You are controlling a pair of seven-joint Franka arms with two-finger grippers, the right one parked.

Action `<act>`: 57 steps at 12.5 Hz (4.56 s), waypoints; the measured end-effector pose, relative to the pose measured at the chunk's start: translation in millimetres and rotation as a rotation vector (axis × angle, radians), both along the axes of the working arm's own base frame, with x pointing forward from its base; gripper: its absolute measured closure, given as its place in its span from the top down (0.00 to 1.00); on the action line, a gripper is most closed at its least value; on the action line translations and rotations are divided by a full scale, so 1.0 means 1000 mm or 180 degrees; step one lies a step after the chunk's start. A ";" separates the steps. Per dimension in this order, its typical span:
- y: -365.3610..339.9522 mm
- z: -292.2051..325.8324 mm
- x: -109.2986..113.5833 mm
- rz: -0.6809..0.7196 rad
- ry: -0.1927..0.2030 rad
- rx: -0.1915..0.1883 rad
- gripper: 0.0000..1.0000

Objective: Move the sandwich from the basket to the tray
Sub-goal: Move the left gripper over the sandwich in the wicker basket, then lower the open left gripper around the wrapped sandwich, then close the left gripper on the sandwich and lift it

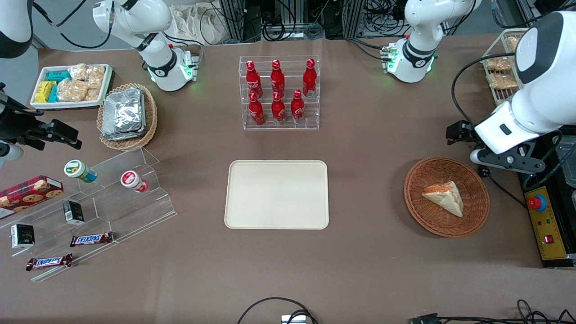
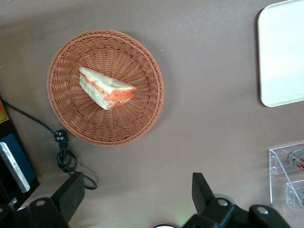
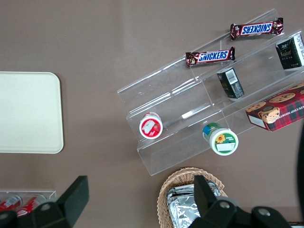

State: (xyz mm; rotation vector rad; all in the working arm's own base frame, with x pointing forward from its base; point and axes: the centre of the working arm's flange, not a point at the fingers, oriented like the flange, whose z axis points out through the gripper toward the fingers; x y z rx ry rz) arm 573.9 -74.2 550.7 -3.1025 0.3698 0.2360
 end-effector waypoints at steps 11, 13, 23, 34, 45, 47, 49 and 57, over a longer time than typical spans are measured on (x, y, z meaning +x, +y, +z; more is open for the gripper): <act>0.048 -0.078 0.021 0.1527 -0.0010 0.0202 1.00; 0.052 -0.122 0.019 0.1978 -0.0195 0.0189 1.00; 0.108 -0.258 -0.001 0.3002 -0.0139 0.0080 1.00; 0.094 -0.236 0.021 0.3248 -0.0036 0.0111 1.00; 0.091 -0.302 0.032 0.3271 -0.0214 -0.0005 0.76; 0.078 -0.299 0.034 0.3116 -0.0325 0.0109 0.51; 0.066 -0.297 0.034 0.2976 -0.0333 0.0235 0.37; -0.029 -0.171 0.060 0.2518 -0.0150 0.0370 0.19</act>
